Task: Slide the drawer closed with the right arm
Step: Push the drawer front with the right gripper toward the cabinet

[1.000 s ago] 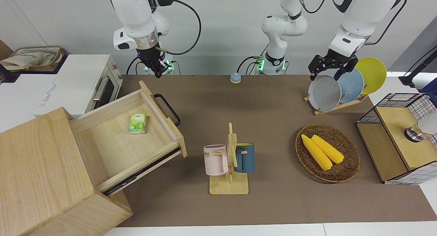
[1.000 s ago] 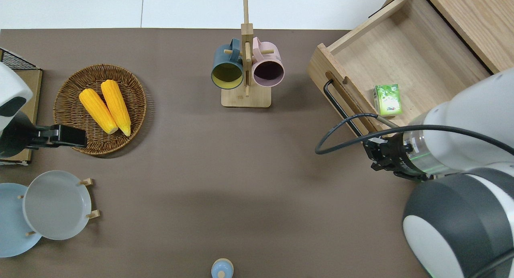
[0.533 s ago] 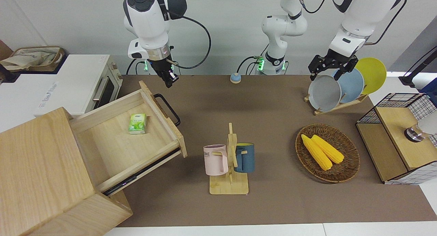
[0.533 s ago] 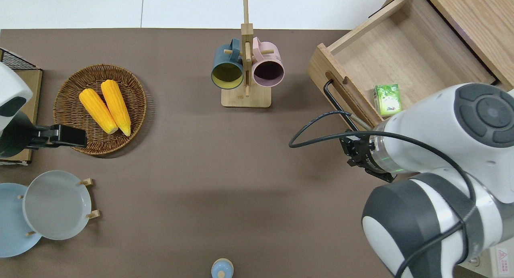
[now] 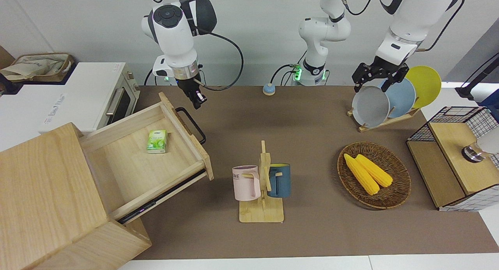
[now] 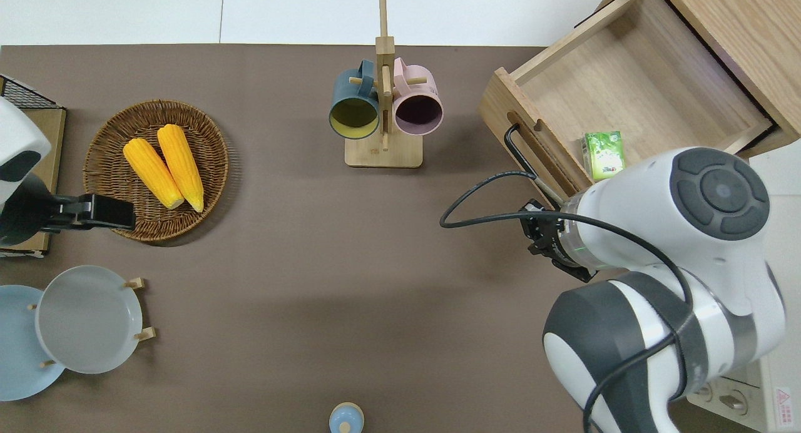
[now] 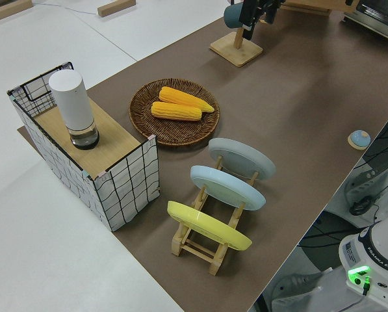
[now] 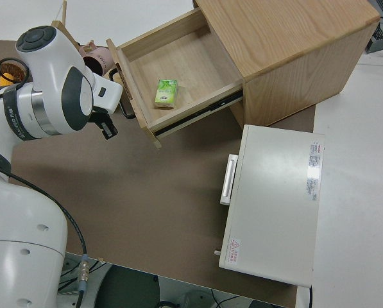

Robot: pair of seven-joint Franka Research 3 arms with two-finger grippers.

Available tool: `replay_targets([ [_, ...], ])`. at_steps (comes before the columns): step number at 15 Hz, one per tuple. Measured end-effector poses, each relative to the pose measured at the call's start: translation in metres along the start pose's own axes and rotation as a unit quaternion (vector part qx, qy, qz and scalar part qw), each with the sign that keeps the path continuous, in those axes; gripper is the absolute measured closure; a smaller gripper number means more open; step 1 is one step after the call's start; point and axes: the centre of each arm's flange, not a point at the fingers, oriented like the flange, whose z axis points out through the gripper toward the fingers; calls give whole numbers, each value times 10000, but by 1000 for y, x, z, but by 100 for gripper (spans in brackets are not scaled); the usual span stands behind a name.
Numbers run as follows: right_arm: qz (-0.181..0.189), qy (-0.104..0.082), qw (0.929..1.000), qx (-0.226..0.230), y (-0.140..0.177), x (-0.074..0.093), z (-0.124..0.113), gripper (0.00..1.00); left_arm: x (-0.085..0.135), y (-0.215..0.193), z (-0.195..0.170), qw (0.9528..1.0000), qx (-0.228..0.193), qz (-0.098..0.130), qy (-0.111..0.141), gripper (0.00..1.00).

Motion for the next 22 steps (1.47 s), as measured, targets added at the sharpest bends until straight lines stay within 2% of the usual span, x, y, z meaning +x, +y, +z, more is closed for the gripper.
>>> replay_targets([
  [6,213,91,9997,49,-8,-6,23,99,0,0,0,10000,0,0,0,1],
  [14,337,328,9989,77,-22,8,49,99,0,0,0,10000,0,0,0,0],
  [17,342,338,9988,81,-25,12,51,99,0,0,0,10000,0,0,0,0],
  [22,436,468,9979,122,-32,21,46,99,0,0,0,10000,0,0,0,1],
])
